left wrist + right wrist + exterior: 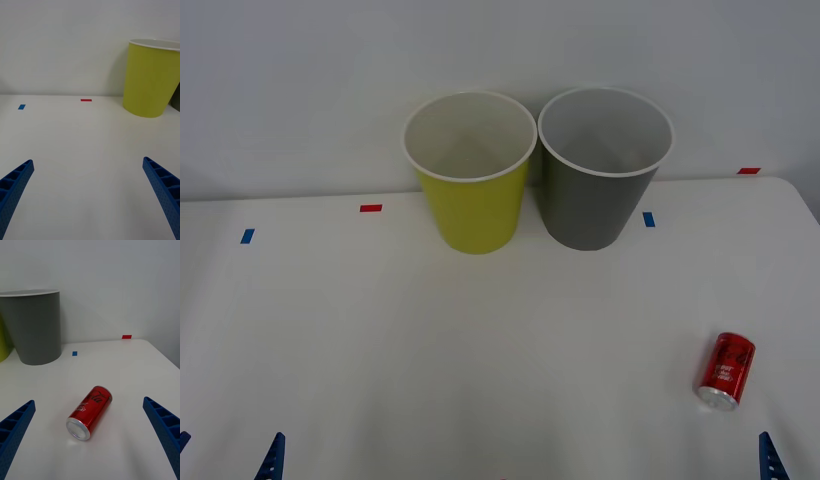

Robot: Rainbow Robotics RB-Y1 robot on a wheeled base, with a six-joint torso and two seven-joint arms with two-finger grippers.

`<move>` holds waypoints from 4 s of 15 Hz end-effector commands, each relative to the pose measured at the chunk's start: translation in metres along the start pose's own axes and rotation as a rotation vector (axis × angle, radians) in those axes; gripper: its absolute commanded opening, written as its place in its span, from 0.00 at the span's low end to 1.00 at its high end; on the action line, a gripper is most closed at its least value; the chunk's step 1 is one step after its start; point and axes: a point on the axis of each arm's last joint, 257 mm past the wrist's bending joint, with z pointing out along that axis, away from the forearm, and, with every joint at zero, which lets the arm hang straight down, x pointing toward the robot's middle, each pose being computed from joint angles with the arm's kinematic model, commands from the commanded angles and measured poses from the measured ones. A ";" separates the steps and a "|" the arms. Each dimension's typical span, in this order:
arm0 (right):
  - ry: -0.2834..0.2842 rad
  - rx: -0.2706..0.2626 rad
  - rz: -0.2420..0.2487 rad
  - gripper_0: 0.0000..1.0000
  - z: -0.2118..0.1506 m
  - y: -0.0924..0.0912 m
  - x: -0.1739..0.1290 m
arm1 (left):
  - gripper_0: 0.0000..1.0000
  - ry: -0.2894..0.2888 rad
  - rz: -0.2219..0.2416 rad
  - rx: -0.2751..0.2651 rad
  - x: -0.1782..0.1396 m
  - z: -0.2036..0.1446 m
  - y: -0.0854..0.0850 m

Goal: Put cans in the gray bin and PET bottles in the light green bin.

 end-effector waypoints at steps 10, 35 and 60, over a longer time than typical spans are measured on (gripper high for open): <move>0.000 0.000 0.000 1.00 0.000 0.000 0.000 | 1.00 0.000 0.000 0.000 0.000 0.000 0.000; 0.000 0.000 0.000 1.00 0.000 0.000 0.000 | 1.00 0.000 0.000 0.000 0.000 0.000 0.000; 0.199 0.104 0.097 1.00 0.045 -0.019 0.018 | 1.00 0.000 0.000 0.000 0.000 0.000 0.000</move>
